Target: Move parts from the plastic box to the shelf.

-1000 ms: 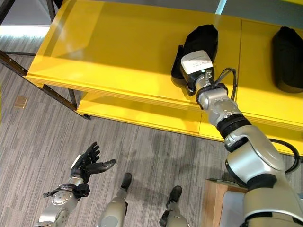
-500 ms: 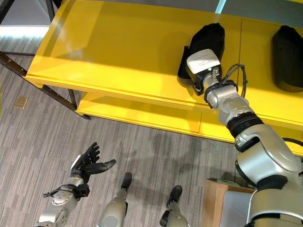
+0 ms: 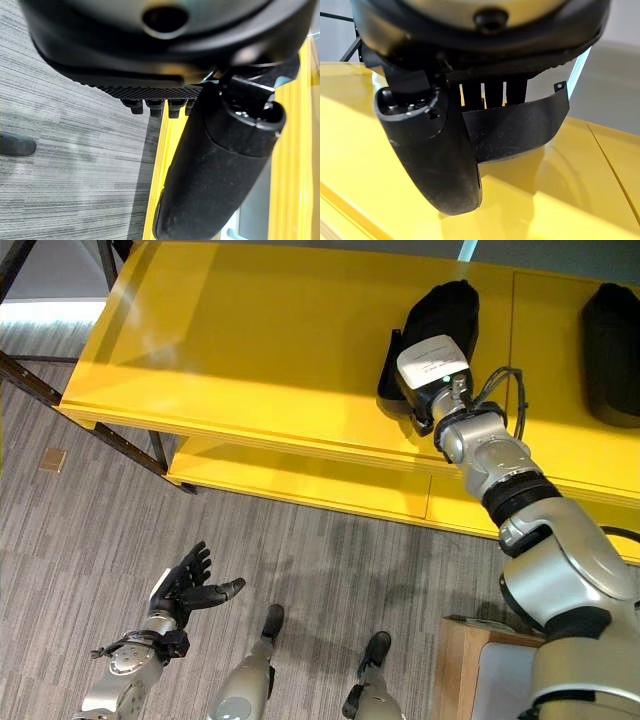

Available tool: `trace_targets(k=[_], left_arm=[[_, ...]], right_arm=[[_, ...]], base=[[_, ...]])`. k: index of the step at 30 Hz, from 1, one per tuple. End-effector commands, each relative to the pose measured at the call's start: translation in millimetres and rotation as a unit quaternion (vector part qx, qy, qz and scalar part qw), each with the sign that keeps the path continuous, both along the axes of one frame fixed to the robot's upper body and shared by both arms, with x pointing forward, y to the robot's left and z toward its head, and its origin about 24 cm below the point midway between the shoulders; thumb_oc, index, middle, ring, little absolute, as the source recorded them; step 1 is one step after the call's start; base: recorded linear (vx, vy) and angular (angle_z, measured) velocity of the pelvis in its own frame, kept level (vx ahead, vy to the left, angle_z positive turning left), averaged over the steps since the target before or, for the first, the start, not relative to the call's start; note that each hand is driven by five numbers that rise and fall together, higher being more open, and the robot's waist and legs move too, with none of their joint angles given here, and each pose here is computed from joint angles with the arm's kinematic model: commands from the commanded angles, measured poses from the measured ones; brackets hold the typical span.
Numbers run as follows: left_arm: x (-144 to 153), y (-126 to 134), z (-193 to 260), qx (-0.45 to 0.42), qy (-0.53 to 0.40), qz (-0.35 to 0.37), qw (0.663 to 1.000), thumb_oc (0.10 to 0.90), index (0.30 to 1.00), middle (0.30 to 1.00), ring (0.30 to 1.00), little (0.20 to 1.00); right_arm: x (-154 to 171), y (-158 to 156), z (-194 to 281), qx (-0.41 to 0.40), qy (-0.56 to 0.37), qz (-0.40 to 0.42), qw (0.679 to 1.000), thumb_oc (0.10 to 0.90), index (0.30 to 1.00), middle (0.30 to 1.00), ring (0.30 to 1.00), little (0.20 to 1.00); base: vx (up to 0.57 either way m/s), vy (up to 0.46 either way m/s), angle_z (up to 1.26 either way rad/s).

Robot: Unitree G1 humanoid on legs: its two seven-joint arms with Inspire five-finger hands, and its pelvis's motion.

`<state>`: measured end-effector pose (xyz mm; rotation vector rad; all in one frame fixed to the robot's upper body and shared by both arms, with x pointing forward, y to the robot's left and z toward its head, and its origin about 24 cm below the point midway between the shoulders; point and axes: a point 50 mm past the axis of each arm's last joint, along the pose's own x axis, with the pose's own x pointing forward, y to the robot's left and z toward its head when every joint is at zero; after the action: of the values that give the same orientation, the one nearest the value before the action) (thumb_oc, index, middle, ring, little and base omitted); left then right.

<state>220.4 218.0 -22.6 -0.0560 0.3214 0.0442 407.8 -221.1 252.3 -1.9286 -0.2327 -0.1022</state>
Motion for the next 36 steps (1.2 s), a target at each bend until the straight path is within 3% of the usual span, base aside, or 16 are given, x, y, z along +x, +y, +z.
trace_targets(k=[1,2,4,15,36], left_arm=[[9.0,7.5,35.0,0.029,-0.085,-0.032,0.995,0.900,1.000,1.000,1.000,1.000],[9.3,7.6,35.4,0.030,-0.086,-0.032,0.995,0.900,1.000,1.000,1.000,1.000],[9.7,6.7,36.2,0.031,-0.088,-0.035,0.995,0.900,1.000,1.000,1.000,1.000],[10.7,6.1,37.3,0.030,-0.090,-0.036,0.995,0.900,1.000,1.000,1.000,1.000],[7.1,19.9,32.1,0.056,-0.066,-0.030,0.996,0.900,1.000,1.000,1.000,1.000]], right_arm=[[-7.4,-7.0,74.4,-0.047,-0.097,-0.023,0.994,0.400,0.300,0.300,0.300,0.300],[-7.7,-8.9,75.0,-0.048,-0.097,-0.026,0.994,0.582,0.555,0.555,0.555,0.555],[-8.6,-13.0,77.2,-0.047,-0.098,-0.035,0.993,0.900,1.000,1.000,1.000,1.000],[-9.1,-16.8,78.8,-0.064,-0.095,-0.048,0.992,0.900,1.000,1.000,1.000,1.000],[-20.7,24.4,94.6,-0.062,-0.104,0.051,0.991,0.900,1.000,1.000,1.000,1.000]], base=[[0.00,0.000,0.00],[0.00,0.000,0.00],[0.00,-0.004,0.02],[0.00,0.000,0.01],[-0.01,-0.001,-0.02]])
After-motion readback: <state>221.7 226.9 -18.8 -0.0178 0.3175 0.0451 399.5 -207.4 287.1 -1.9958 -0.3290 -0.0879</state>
